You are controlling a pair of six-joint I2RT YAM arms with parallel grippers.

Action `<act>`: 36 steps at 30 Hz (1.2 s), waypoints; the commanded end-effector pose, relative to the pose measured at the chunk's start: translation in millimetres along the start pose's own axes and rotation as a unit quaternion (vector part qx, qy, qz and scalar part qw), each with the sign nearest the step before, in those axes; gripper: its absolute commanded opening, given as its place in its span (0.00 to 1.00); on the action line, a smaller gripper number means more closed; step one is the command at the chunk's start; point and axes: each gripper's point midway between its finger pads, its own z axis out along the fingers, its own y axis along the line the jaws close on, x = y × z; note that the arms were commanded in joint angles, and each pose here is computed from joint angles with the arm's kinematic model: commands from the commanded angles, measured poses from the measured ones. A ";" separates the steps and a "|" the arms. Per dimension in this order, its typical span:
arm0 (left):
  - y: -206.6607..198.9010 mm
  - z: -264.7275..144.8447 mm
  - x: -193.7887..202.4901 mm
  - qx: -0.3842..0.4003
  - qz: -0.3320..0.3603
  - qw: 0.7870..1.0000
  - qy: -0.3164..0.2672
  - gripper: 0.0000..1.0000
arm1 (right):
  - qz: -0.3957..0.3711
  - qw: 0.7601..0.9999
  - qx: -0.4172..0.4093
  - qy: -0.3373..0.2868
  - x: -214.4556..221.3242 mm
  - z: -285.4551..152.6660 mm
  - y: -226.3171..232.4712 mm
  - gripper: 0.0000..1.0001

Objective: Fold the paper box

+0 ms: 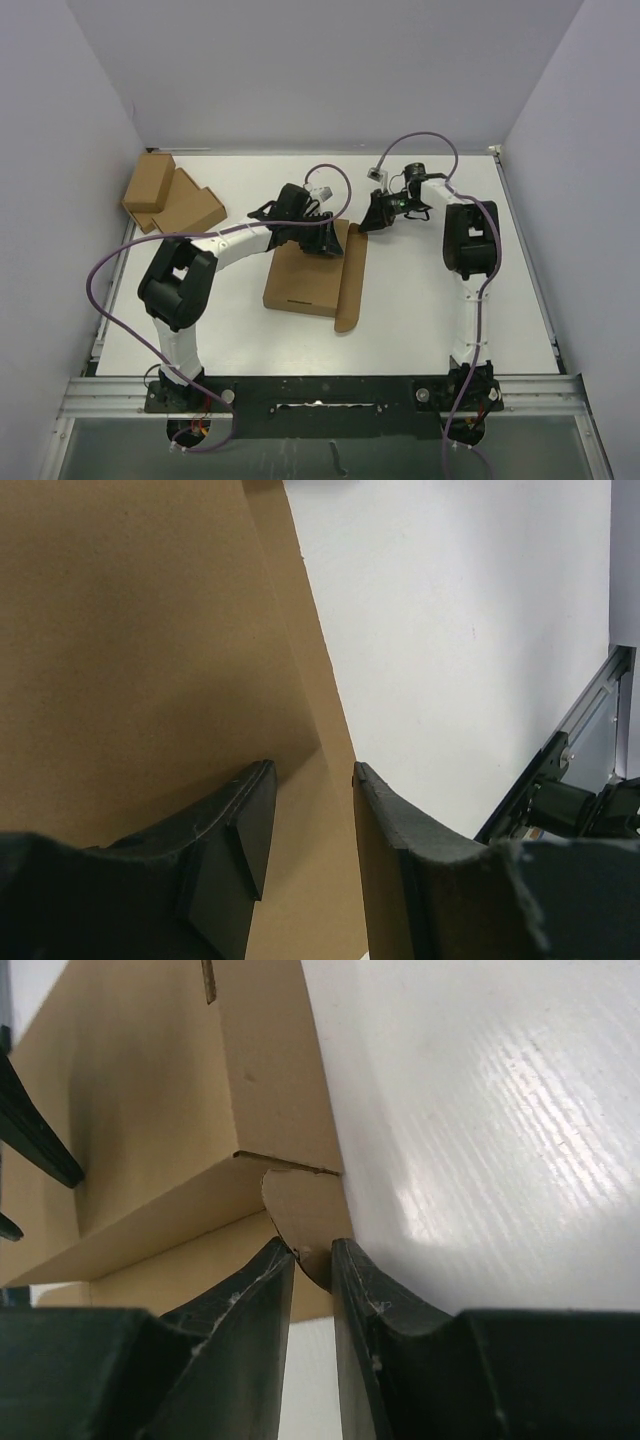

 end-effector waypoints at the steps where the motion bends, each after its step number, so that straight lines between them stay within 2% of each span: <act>1: 8.9 6.5 -5.2 -0.007 0.000 1.000 0.001 0.36 | -0.108 0.993 0.031 0.027 -12.6 -5.6 29.0 0.24; 5: 11.1 5.9 -6.7 -0.006 -0.004 1.000 0.001 0.36 | -0.182 0.980 0.047 0.067 -4.5 -2.0 42.8 0.27; 9: 11.1 5.1 -7.6 -0.004 -0.005 1.000 0.001 0.36 | -0.209 0.971 0.045 0.111 12.3 6.6 50.9 0.27; 12: 12.0 4.6 -7.4 -0.004 -0.007 1.000 0.002 0.36 | -0.210 0.968 0.040 0.131 22.1 10.0 53.1 0.35; 21: 14.1 5.0 -6.9 -0.003 -0.010 1.000 0.003 0.36 | -0.194 0.968 0.031 0.155 45.8 9.3 58.6 0.39; 26: 13.0 5.2 -7.6 0.002 -0.013 1.000 0.002 0.36 | -0.172 0.965 0.036 0.193 72.4 17.5 51.9 0.39; 31: 10.1 4.6 -7.8 0.008 -0.014 1.000 0.002 0.36 | -0.173 0.970 0.035 0.169 59.8 6.7 58.9 0.59; 36: 7.6 3.5 -9.8 0.015 -0.014 1.000 0.000 0.36 | -0.192 0.974 0.031 0.117 25.3 -17.7 80.6 0.68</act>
